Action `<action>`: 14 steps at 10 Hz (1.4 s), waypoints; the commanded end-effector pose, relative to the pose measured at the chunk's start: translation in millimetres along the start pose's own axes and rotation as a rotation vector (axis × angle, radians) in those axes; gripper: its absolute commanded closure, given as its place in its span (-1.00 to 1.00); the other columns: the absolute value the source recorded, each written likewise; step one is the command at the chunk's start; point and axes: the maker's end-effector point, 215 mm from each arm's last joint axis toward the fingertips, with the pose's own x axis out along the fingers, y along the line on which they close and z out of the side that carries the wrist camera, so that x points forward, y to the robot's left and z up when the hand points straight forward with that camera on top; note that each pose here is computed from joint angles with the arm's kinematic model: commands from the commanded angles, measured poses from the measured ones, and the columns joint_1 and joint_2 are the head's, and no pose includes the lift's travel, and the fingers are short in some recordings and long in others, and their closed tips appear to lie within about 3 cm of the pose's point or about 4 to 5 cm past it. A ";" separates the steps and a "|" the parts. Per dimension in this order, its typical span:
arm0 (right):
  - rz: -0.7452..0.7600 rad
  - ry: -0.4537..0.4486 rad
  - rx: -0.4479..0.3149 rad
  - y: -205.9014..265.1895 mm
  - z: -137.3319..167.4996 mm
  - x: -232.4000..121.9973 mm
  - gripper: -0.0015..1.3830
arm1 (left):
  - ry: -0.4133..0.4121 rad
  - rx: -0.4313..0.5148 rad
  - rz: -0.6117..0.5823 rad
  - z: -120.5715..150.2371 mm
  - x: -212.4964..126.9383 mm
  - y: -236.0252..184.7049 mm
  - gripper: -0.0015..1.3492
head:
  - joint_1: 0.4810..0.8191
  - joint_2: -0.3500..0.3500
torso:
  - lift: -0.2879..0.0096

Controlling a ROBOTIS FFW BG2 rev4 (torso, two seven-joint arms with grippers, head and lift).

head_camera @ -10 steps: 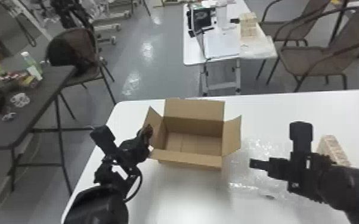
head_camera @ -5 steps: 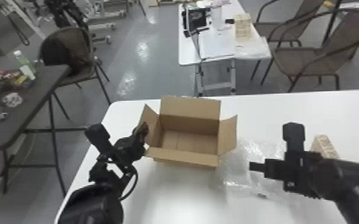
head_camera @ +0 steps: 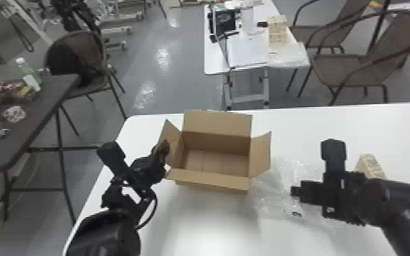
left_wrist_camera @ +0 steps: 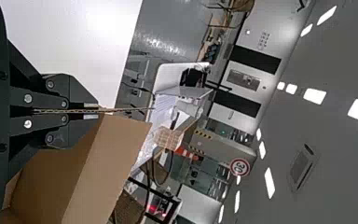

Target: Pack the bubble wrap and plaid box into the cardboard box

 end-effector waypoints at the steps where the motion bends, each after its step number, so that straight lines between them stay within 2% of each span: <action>1: 0.008 -0.032 -0.014 6.6 9.1 -7.0 0.76 | -0.005 -0.003 0.000 1.1 -0.3 0.0 0.79 | 0.27 0.67 | 0.64; 2: 0.020 -0.061 -0.024 12.2 15.2 -15.2 0.76 | -0.012 -0.004 -0.001 3.1 -0.3 -0.1 0.79 | 0.27 0.67 | 0.64; 7: 0.137 -0.137 -0.026 33.2 8.9 -77.5 0.76 | -0.043 -0.017 0.030 9.7 -7.1 12.5 0.79 | 0.27 0.71 | 0.64; 10: 0.219 -0.115 -0.033 40.4 -15.2 -136.1 0.76 | -0.049 -0.015 0.043 11.3 -9.5 18.0 0.79 | 0.27 0.75 | 0.64; 11: 0.240 -0.110 -0.013 37.7 -20.0 -155.4 0.76 | -0.048 -0.019 0.052 9.7 -12.0 21.7 0.79 | 0.27 0.76 | 0.64; 13: 0.306 -0.106 -0.024 48.2 -15.9 -186.5 0.76 | -0.049 -0.022 0.061 9.4 -15.3 26.6 0.79 | 0.27 0.75 | 0.64; 14: 0.381 -0.122 -0.029 70.2 -5.4 -197.9 0.76 | -0.049 -0.022 0.062 9.0 -15.1 26.2 0.79 | 0.27 0.75 | 0.64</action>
